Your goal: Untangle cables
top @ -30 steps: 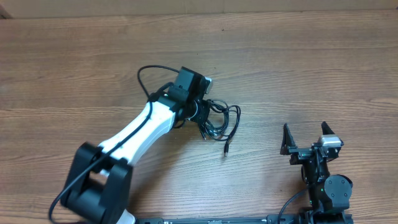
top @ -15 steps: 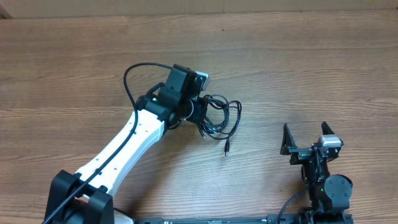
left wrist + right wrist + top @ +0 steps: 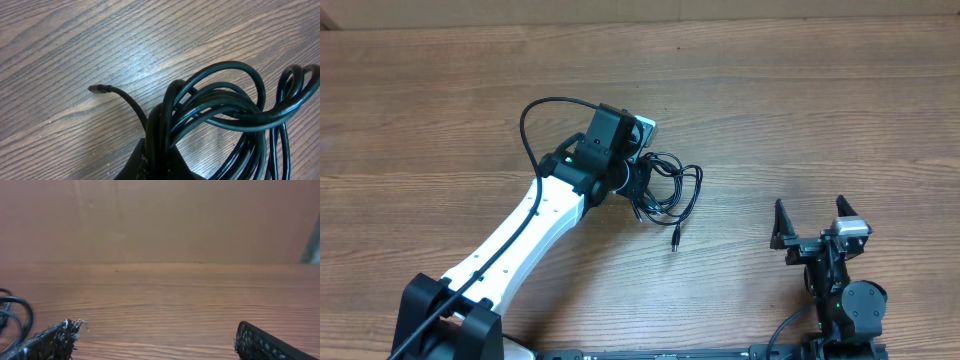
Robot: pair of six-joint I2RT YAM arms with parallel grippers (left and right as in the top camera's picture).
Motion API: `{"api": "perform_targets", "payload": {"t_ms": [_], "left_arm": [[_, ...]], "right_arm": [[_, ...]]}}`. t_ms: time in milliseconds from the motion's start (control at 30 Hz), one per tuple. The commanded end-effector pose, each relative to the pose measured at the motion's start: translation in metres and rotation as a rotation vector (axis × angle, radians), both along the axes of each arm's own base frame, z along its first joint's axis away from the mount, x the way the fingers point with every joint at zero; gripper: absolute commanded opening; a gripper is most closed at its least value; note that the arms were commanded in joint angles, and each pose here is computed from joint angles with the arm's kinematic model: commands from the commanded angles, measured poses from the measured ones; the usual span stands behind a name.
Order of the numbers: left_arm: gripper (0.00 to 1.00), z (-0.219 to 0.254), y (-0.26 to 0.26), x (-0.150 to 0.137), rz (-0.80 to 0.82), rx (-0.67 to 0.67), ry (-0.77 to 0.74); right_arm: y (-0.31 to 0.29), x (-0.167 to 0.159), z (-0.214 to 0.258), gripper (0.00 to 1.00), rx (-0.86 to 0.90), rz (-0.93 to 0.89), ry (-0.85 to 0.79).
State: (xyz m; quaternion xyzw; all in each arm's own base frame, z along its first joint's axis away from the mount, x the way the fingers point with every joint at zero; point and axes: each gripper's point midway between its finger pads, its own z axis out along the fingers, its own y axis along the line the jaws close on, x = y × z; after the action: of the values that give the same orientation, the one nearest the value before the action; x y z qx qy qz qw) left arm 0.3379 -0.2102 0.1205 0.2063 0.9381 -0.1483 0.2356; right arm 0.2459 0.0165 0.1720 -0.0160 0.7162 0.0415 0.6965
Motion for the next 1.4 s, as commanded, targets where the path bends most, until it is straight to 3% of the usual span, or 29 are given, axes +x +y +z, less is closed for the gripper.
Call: {"api": "perform_targets", "payload": {"t_ms": [0, 133, 233, 333, 500, 600, 767, 967, 1100, 1233, 1367], "left_arm": [[0.04, 0.019, -0.003, 0.007, 0.007, -0.026, -0.044], [0.04, 0.019, -0.006, 0.005, 0.019, -0.052, -0.028], [0.04, 0.020, -0.008, 0.004, 0.010, -0.065, -0.023], [0.04, 0.020, -0.009, 0.003, 0.003, -0.065, -0.021], [0.04, 0.025, -0.028, -0.011, -0.155, -0.138, -0.009], [0.04, 0.029, -0.034, -0.014, -0.186, -0.168, -0.007], [0.04, 0.038, -0.049, -0.019, -0.241, -0.252, -0.002], [0.04, 0.057, -0.070, -0.029, -0.287, -0.404, 0.038], [0.04, 0.057, -0.070, -0.029, -0.268, -0.412, 0.052], [0.04, 0.057, -0.070, -0.028, -0.242, -0.423, 0.072], [0.04, 0.057, -0.070, -0.029, -0.229, -0.429, 0.084]], "right_arm": [[0.032, -0.005, 0.003, 1.00, 0.206, 0.183, 0.010], [0.056, -0.014, 0.004, 1.00, 0.591, 0.317, 0.123], [0.076, -0.024, 0.004, 1.00, 0.991, 0.414, 0.295], [0.099, -0.041, 0.004, 1.00, 1.189, 0.530, 0.472], [0.098, -0.040, 0.004, 1.00, 1.259, 0.509, 0.494], [0.097, -0.039, 0.003, 1.00, 1.189, 0.514, 0.465], [0.103, -0.040, -0.015, 1.00, 1.241, 0.489, 0.592], [0.111, -0.042, -0.050, 0.73, 1.401, 0.385, 0.841], [0.118, -0.046, -0.057, 0.70, 1.424, 0.395, 0.927], [0.121, -0.039, -0.018, 0.70, 1.361, 0.558, 0.779], [0.119, -0.035, -0.003, 0.70, 1.359, 0.590, 0.708]]}}
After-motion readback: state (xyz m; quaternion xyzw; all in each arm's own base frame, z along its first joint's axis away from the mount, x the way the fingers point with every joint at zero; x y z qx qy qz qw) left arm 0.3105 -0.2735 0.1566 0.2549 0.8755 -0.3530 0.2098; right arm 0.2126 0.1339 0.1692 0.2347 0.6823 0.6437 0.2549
